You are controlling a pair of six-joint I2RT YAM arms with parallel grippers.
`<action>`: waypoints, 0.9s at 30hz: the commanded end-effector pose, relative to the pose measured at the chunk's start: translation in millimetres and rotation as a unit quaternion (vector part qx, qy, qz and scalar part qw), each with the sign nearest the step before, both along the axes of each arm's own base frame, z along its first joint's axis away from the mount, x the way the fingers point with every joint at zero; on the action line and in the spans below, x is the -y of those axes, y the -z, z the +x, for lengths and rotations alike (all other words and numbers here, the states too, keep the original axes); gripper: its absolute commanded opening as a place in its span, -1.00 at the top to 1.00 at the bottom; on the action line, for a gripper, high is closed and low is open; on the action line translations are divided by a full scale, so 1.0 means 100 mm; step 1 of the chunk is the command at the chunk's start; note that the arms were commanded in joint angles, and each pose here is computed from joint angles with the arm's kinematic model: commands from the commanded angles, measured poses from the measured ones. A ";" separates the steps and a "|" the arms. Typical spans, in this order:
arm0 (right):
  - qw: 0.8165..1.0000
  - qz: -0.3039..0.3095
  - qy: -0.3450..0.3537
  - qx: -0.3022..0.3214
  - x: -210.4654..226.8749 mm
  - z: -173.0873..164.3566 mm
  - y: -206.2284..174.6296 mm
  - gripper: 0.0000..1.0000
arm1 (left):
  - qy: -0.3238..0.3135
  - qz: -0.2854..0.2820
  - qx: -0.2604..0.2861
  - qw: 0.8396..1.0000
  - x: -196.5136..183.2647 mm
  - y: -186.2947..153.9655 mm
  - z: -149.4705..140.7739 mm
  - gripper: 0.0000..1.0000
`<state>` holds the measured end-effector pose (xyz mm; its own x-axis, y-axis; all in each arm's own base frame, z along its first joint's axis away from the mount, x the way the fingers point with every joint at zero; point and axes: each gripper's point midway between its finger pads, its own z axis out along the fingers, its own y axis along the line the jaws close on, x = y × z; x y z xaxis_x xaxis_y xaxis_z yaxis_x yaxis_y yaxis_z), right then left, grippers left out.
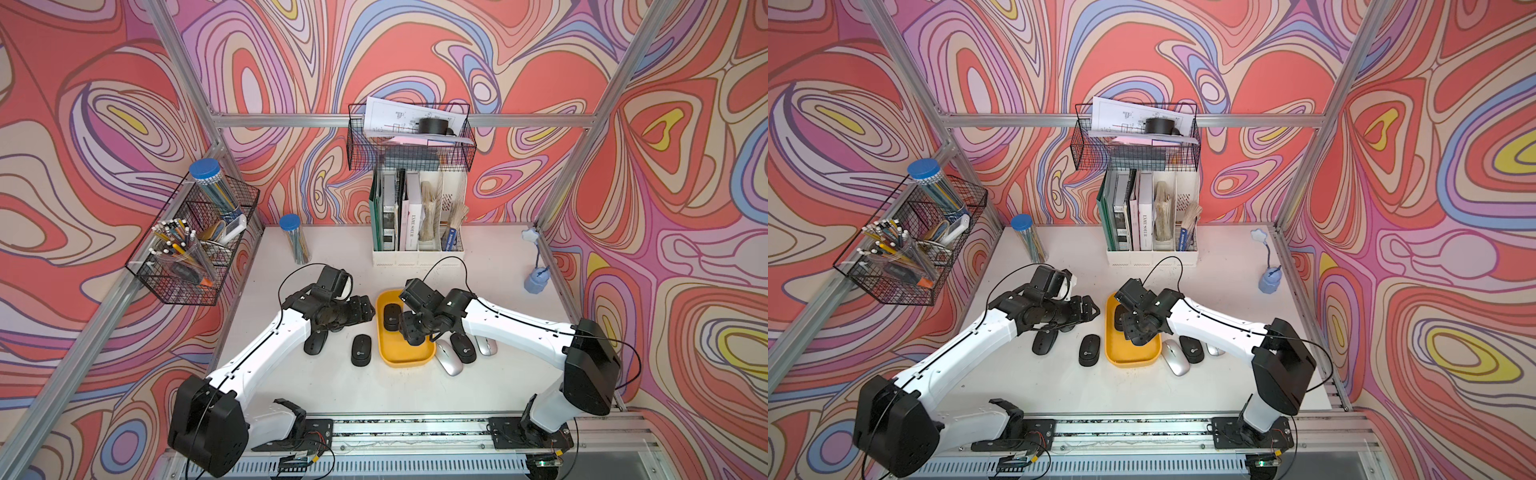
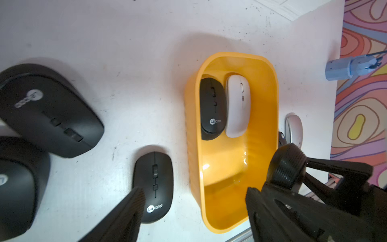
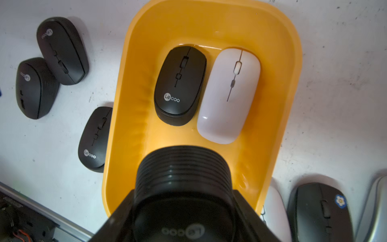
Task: Put the mouse in the storage box
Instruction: Place the mouse in the storage box.
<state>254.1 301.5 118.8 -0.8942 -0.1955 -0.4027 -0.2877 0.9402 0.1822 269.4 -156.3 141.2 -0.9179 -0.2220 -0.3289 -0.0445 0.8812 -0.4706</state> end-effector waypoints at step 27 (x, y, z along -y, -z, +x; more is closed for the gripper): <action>0.993 0.003 0.109 -0.041 -0.38 0.02 0.84 -0.11 | -0.037 0.006 -0.007 0.999 -0.27 0.11 -0.35 -0.66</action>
<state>256.8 334.1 40.3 -0.9426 -0.0067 -0.3339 -0.0719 0.9804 0.1835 238.7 -132.5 137.2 -0.8968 -0.2782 -0.3440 -0.0911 0.8770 -0.4717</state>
